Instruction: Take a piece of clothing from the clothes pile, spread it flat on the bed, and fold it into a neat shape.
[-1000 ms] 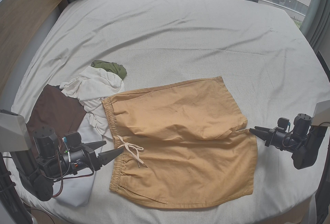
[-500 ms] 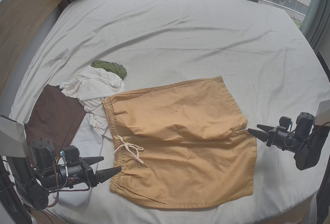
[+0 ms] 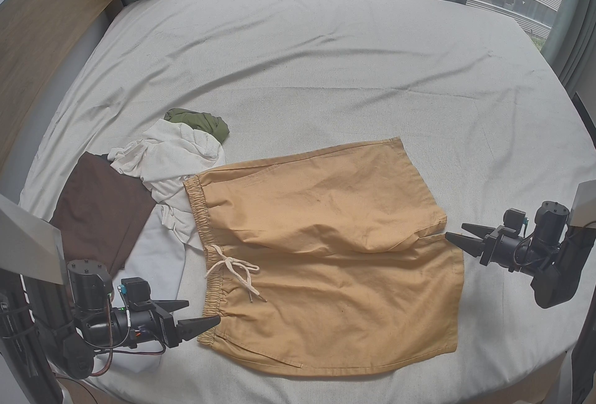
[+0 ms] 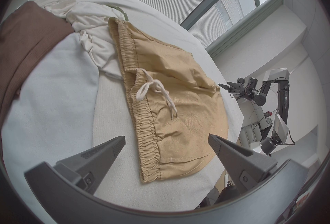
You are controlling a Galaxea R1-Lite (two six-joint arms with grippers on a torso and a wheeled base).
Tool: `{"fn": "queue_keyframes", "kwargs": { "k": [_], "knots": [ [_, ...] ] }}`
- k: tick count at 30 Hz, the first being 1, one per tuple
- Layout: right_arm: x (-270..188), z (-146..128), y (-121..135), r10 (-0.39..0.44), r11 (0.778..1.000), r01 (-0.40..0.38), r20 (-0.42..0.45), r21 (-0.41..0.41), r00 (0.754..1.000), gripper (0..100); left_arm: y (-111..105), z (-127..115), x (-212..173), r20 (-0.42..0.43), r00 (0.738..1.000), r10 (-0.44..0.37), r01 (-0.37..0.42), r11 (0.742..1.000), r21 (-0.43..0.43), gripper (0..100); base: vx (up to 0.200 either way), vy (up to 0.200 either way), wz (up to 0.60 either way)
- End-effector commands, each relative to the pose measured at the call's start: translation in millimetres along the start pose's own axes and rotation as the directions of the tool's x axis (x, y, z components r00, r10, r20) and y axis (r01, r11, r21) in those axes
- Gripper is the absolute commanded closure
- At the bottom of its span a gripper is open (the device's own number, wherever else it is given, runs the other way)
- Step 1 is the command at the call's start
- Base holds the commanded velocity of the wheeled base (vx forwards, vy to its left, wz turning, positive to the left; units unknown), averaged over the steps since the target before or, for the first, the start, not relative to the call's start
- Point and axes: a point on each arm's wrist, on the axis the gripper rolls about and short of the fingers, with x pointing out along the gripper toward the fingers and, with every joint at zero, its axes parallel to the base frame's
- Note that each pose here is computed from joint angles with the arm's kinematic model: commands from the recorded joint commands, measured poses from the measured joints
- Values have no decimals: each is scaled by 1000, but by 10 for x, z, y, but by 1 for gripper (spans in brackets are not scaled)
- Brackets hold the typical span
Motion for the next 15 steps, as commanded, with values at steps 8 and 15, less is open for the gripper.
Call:
{"fn": "queue_keyframes", "kwargs": {
  "k": [8, 15],
  "knots": [
    [23, -25, 13, 7, 1000, -7, -9, 4, 1000, 0, 105, -258, 97, -124, 992, 8, -19, 996, -83, 0, 0, 0, 0],
    [27, -29, 15, 8, 1000, -8, -10, 5, 1000, 0, 115, -298, 116, -144, 990, 4, -19, 995, -102, 0, 0, 0, 0]
  ]
}}
